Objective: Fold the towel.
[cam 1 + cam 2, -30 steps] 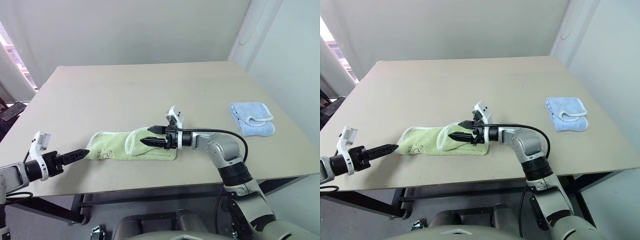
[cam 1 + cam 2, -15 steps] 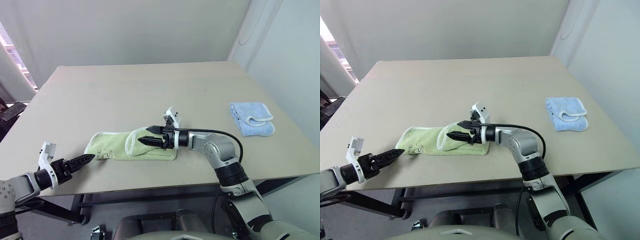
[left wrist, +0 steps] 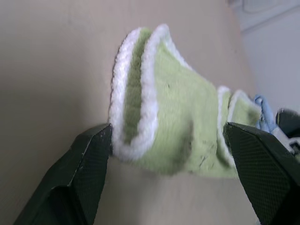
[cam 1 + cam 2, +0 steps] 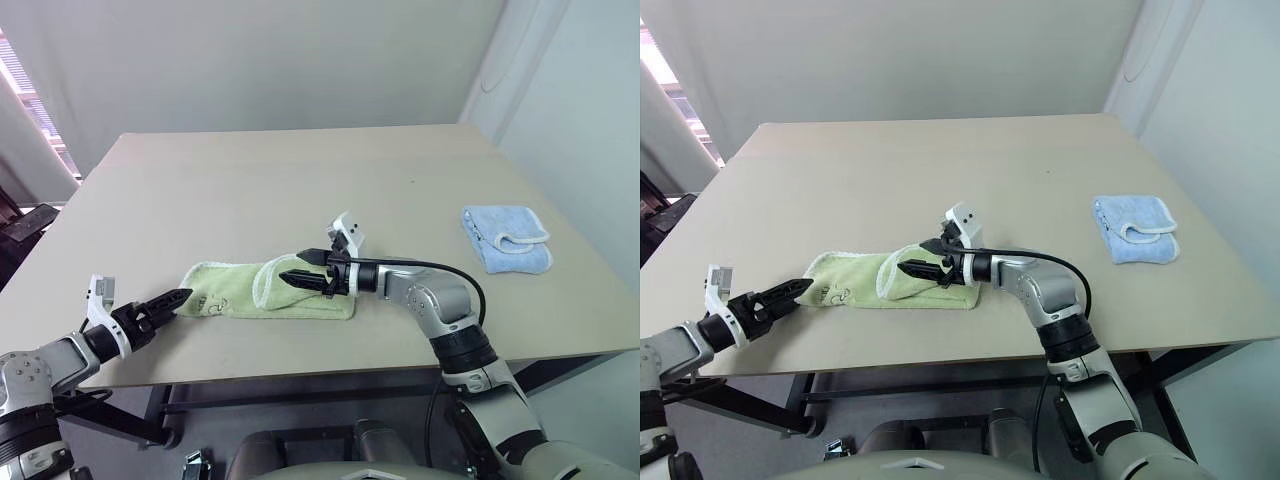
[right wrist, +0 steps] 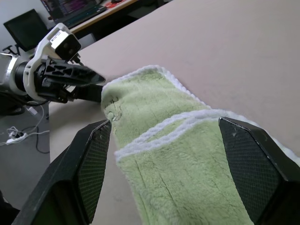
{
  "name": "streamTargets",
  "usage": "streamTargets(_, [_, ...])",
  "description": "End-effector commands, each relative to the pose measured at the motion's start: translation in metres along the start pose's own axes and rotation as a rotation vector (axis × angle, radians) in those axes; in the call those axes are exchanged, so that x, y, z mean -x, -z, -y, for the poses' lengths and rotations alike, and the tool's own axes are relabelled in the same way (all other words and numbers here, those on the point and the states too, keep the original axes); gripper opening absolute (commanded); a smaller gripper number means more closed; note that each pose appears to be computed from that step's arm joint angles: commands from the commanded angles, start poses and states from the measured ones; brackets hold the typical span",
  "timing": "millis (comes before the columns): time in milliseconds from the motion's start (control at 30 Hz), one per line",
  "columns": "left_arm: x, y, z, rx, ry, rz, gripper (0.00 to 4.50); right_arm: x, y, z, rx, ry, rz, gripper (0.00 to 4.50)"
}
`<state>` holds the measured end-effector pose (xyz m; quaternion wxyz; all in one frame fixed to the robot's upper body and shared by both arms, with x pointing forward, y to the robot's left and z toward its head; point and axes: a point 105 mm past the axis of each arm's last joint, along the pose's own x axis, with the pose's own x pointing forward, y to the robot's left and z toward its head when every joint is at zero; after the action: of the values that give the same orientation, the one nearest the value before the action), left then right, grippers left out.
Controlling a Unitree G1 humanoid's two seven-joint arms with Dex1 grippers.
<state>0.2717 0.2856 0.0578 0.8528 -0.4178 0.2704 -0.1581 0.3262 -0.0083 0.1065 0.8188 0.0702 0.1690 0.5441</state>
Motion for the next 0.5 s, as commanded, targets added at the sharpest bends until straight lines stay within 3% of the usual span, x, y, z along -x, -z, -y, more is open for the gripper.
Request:
streamTargets(33, [-0.012, -0.001, 0.003, -0.012, 0.016, -0.008, 4.07, 0.003, -0.014, 0.002, 0.032, 0.014, 0.047, 3.81])
streamTargets(167, [-0.018, 0.004, 0.011, -0.02, 0.047, -0.035, 4.07, 0.004, -0.012, 0.002, 0.033, 0.018, 0.043, 3.81])
streamTargets(267, [-0.018, 0.008, 0.014, -0.035, 0.049, -0.052, 3.54, 0.005, -0.01, 0.002, 0.037, 0.021, 0.032, 3.81])
streamTargets(500, [-0.006, 0.005, 0.014, -0.048, 0.036, -0.044, 1.05, 0.006, -0.008, 0.004, 0.05, 0.031, 0.022, 3.81])
